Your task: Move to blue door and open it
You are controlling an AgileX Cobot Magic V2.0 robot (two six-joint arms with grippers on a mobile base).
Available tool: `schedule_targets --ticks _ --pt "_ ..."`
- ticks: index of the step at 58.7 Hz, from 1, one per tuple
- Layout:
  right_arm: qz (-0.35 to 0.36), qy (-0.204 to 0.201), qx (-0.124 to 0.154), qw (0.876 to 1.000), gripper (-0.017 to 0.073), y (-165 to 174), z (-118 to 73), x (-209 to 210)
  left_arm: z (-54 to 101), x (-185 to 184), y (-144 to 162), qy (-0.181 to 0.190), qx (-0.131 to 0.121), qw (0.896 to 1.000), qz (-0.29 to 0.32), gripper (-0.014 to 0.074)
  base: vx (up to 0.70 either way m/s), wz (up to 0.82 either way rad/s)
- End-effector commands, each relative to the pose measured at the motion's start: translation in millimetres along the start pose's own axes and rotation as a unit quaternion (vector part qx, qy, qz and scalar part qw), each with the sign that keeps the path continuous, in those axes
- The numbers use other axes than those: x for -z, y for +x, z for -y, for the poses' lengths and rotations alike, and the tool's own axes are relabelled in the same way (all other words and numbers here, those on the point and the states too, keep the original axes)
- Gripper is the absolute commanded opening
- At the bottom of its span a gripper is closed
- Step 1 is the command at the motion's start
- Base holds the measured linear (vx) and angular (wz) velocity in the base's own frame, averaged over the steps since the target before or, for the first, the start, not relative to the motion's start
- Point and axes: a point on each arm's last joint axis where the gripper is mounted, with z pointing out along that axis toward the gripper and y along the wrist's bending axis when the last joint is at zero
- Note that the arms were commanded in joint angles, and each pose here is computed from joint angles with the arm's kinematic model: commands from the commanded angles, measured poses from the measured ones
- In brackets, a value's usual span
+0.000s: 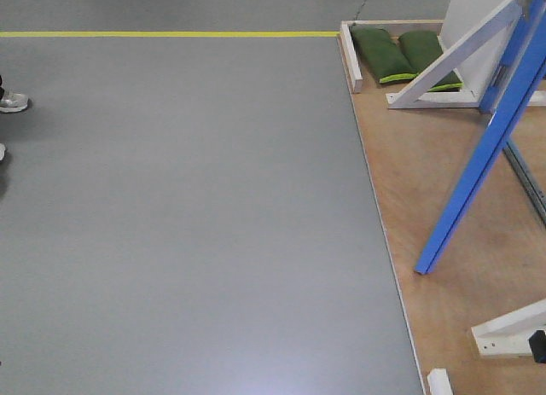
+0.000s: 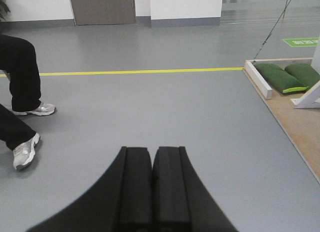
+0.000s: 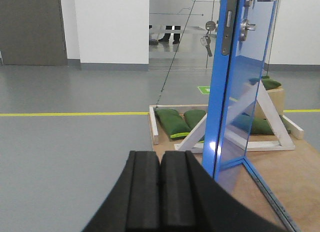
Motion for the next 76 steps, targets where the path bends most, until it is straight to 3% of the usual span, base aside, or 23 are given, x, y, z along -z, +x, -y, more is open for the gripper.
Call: schedule_targets --ticks 1,76 --pt "0.050 0.004 0.003 0.999 0.0012 -7.9 0.7 1.6 -0.4 4.2 -16.7 -0.001 0.005 0.998 0.063 0.0073 0.44 0.01" --pt "0.050 0.004 0.003 0.999 0.0012 -8.1 0.7 1.6 -0.2 4.3 -16.9 0.001 0.005 0.998 0.063 0.0073 0.33 -0.01"
